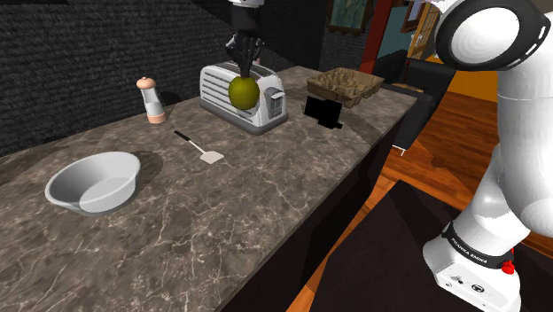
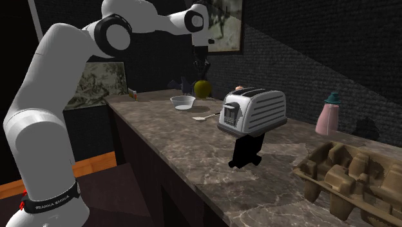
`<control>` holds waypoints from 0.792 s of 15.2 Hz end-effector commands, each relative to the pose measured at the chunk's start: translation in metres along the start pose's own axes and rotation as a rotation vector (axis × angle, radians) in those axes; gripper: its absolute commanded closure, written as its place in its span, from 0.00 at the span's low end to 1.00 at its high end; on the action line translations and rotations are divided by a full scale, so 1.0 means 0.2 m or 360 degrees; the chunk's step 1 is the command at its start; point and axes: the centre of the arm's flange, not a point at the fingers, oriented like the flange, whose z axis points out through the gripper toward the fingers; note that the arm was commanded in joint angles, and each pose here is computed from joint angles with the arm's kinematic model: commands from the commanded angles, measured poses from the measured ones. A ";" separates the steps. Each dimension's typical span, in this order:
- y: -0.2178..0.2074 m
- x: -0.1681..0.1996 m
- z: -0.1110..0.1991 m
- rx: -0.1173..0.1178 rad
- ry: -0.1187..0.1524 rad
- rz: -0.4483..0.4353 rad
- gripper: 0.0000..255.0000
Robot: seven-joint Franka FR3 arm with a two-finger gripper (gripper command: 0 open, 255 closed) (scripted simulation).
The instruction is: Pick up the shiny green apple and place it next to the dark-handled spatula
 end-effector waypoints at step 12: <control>-0.09 0.03 0.28 0.0001 0.0000 0.0002 1.00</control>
